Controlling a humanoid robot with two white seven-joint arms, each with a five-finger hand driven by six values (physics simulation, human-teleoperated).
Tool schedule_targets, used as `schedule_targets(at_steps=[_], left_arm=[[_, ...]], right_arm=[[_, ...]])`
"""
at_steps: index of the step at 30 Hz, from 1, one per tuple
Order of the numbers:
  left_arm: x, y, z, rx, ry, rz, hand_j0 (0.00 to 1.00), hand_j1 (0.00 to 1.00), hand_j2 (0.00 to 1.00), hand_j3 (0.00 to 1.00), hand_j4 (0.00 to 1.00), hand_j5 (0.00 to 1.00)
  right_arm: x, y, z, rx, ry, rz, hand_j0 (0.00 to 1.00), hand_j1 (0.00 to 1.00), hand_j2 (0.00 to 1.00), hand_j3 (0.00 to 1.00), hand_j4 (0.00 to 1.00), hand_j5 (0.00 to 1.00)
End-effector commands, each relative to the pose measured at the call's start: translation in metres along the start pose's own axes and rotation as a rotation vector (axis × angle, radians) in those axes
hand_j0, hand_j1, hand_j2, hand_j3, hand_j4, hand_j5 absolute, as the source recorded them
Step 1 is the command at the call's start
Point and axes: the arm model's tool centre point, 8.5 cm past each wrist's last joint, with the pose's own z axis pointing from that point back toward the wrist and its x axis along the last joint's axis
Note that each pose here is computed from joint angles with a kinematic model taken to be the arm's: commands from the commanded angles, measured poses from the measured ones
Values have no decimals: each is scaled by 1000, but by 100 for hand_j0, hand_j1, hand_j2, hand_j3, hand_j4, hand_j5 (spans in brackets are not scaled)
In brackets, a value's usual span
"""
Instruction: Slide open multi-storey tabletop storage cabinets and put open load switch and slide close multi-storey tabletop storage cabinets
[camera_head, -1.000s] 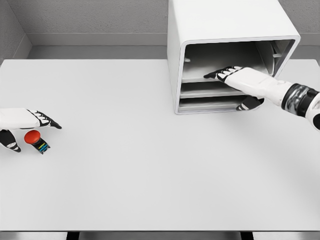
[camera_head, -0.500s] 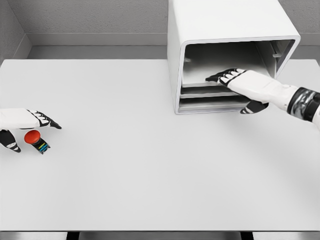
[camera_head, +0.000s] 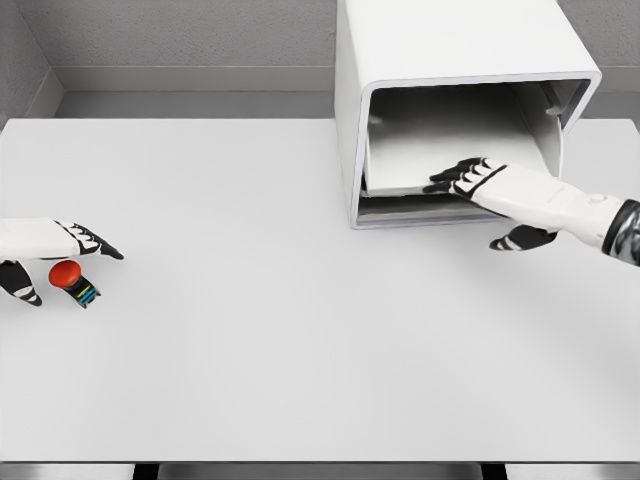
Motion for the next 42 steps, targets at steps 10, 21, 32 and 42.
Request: schedule_targets(at_steps=[10,21,32,42], left_arm=[[-1,2,2,7,4,3,100,100,100,100,100,100],[-1,2,3,6,5,3,100,100,100,100,100,100],[-1,1,3,6,6,4,100,100,100,100,100,100],[-1,2,2,8,4,5,100,100,100,100,100,100]], right_arm=[[-16,-6,27,16,52,113,100,100,100,100,100,100],[-19,-3,75,26,-21,147,100,100,100,100,100,100],[-35,-7,140,-60,79,47,100,100,100,100,100,100],[-37,3,155,-53,112,16,100,100,100,100,100,100]])
